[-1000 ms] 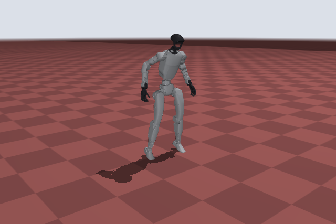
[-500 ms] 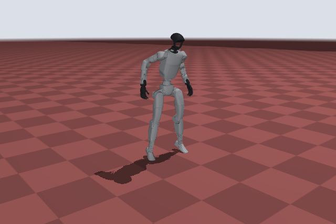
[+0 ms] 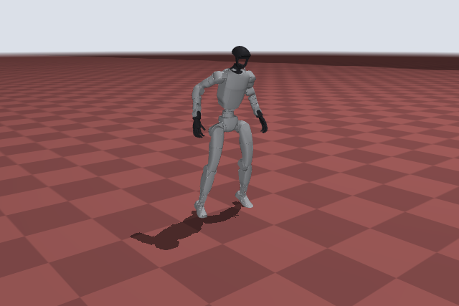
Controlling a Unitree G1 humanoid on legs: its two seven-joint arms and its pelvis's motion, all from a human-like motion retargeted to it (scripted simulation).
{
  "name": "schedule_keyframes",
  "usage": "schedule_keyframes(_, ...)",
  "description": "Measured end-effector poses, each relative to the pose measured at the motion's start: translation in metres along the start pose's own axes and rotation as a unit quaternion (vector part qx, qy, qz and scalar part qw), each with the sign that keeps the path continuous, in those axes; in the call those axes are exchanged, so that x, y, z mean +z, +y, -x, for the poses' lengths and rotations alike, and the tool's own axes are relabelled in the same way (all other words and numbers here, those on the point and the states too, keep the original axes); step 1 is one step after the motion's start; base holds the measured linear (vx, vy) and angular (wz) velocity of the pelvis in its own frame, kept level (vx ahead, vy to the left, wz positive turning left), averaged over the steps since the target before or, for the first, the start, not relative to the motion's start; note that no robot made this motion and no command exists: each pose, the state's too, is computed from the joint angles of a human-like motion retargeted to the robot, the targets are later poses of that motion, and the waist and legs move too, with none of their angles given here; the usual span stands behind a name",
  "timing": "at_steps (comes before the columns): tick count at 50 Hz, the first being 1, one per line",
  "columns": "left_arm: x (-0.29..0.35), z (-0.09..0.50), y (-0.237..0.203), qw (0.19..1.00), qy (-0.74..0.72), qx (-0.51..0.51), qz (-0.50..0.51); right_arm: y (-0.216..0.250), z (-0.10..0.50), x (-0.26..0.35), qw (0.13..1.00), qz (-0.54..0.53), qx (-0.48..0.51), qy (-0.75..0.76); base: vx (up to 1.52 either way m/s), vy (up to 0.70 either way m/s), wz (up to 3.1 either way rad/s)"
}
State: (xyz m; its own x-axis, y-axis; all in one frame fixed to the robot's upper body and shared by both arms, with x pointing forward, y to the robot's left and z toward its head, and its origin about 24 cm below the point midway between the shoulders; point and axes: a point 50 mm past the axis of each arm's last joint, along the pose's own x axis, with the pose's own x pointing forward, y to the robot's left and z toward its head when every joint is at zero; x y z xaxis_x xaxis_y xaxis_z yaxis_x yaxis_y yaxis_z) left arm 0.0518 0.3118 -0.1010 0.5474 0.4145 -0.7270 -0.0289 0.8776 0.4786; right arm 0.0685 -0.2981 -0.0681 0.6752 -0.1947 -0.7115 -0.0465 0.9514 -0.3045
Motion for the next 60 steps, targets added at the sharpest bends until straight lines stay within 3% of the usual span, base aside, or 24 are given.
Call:
schedule_keyframes(5, -0.032, 0.028, -0.006, 0.998, 0.027, -0.056, -0.010, 0.020, 0.031, -0.054, 0.993, -0.052, 0.048, 0.094, 0.09, -0.03, -0.09)
schedule_keyframes(10, -0.027, 0.013, 0.000, 0.997, 0.038, -0.041, -0.059, 0.024, 0.013, -0.063, 0.987, -0.034, 0.063, 0.144, 0.00, 0.00, 0.00)
schedule_keyframes(16, 0.004, -0.014, -0.005, 0.997, 0.019, -0.020, -0.072, 0.008, -0.020, -0.028, 0.995, 0.005, 0.036, 0.096, -0.05, 0.01, 0.23)
schedule_keyframes(22, 0.057, -0.043, -0.002, 0.998, -0.011, 0.049, 0.037, 0.000, -0.065, 0.028, 0.998, -0.021, -0.055, 0.036, -0.15, 0.01, 0.09)
schedule_keyframes(27, 0.060, -0.039, -0.025, 0.997, -0.034, 0.020, 0.070, 0.020, -0.063, 0.064, 0.997, 0.040, -0.020, -0.057, 0.09, -0.04, -0.34)
schedule_keyframes(33, 0.032, -0.018, -0.048, 0.994, -0.026, -0.075, 0.078, 0.044, -0.049, 0.031, 0.998, 0.010, 0.061, -0.010, -0.03, -0.09, 0.25)
schedule_keyframes(43, 0.028, -0.019, -0.056, 0.996, -0.010, -0.085, 0.028, 0.062, -0.063, -0.004, 0.989, 0.067, 0.071, 0.108, -0.12, 0.01, -0.06)
schedule_keyframes(53, 0.072, -0.045, -0.056, 0.994, -0.009, 0.009, 0.111, 0.034, -0.095, 0.062, 0.995, 0.083, -0.047, 0.028, -0.18, 0.01, 0.10)
schedule_keyframes(60, 0.025, -0.019, -0.068, 0.994, -0.006, -0.085, 0.067, 0.042, -0.056, 0.012, 0.992, 0.091, 0.074, 0.046, -0.03, -0.04, -0.06)
